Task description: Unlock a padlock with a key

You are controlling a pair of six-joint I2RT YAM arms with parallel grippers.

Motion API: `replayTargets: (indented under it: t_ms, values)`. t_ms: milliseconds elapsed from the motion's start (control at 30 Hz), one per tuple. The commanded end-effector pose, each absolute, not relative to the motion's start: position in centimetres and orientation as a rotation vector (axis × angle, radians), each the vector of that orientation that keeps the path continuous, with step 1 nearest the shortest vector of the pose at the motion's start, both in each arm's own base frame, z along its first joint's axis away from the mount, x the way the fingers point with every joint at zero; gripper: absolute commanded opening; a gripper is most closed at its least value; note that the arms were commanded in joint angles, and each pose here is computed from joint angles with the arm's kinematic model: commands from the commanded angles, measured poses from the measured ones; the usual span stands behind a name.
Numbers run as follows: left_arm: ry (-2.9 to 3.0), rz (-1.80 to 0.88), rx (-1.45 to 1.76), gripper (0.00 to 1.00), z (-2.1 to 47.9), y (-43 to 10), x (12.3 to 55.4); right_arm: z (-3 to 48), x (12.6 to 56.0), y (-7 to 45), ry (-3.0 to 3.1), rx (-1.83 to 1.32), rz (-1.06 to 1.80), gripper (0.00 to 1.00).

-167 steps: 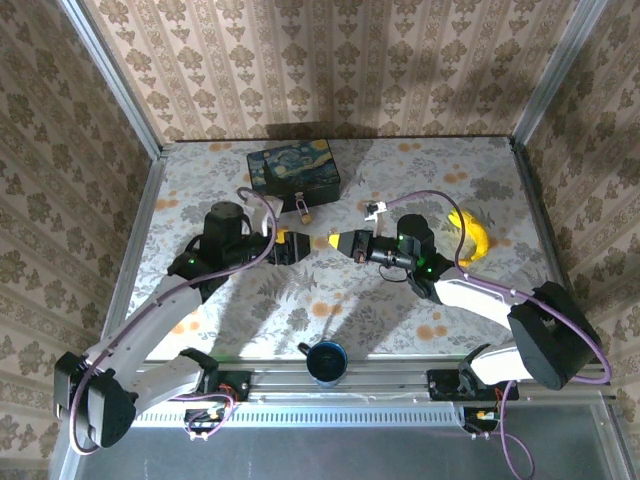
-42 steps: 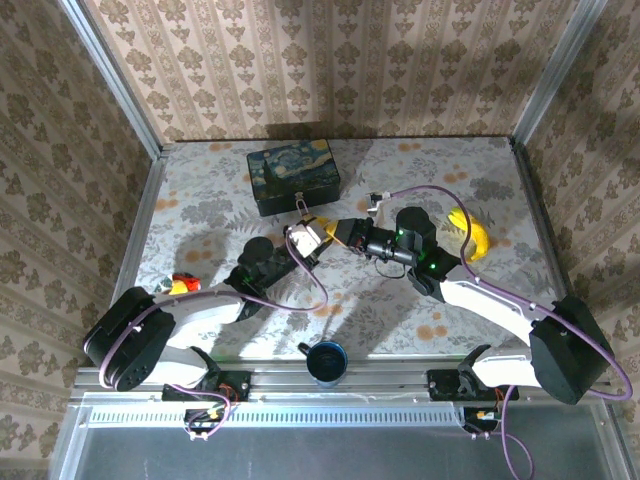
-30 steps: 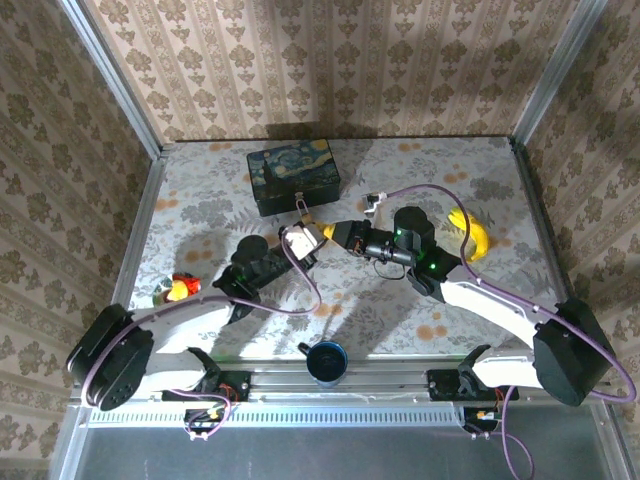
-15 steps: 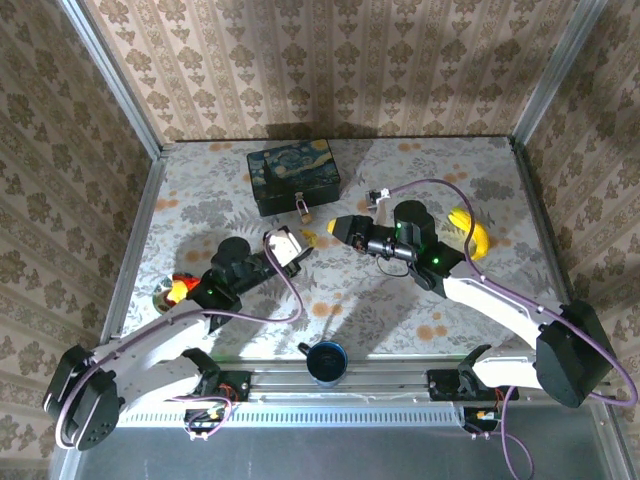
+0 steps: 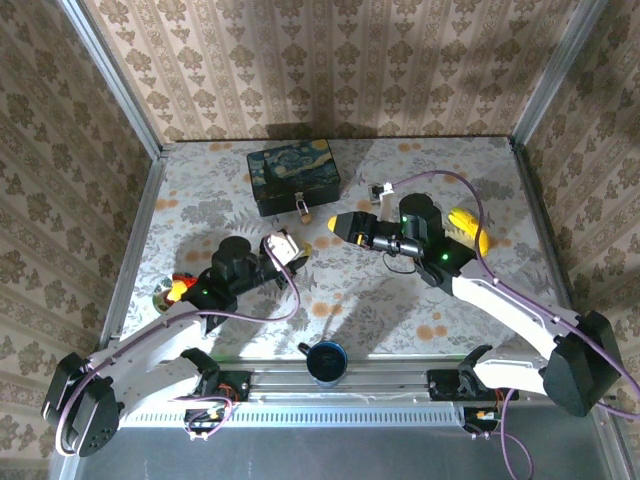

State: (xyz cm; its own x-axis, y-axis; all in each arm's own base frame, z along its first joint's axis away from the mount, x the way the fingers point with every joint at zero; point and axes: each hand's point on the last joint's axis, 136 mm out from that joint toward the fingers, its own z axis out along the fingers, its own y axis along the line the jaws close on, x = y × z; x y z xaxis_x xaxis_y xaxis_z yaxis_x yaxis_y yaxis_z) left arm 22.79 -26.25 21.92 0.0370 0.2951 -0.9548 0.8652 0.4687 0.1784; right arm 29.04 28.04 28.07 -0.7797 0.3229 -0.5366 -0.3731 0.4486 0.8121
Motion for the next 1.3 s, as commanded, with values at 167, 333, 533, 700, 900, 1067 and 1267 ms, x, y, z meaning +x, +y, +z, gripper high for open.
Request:
replayTargets:
  t_ms: [167,333,533,700,900,1067,1267]
  values:
    - [1.505,-0.683,1.063,0.0,23.7,-26.7,22.2,29.8,28.5,26.1,2.019,-0.1,1.267,0.58]
    - [1.514,-0.737,1.095,0.0,23.7,-27.2,21.6,30.0,27.9,25.8,2.023,-0.209,1.208,0.59]
    - [1.53,-0.852,1.192,0.0,23.6,-28.1,19.8,30.9,25.8,26.1,1.98,-0.496,1.148,0.57]
    - [1.518,-0.945,1.286,0.0,23.7,-28.9,18.3,31.4,24.0,26.7,1.933,-0.666,1.175,0.51]
    - [1.464,-1.045,1.377,0.0,24.2,-29.4,16.7,31.3,21.8,27.3,1.886,-0.796,1.26,0.43]
    - [1.436,-1.114,1.418,0.0,24.4,-30.0,16.1,30.8,20.8,28.1,1.877,-0.871,1.294,0.37]
    - [1.423,-1.152,1.439,0.0,24.4,-30.2,15.7,29.7,19.8,29.4,1.914,-0.979,1.296,0.33]
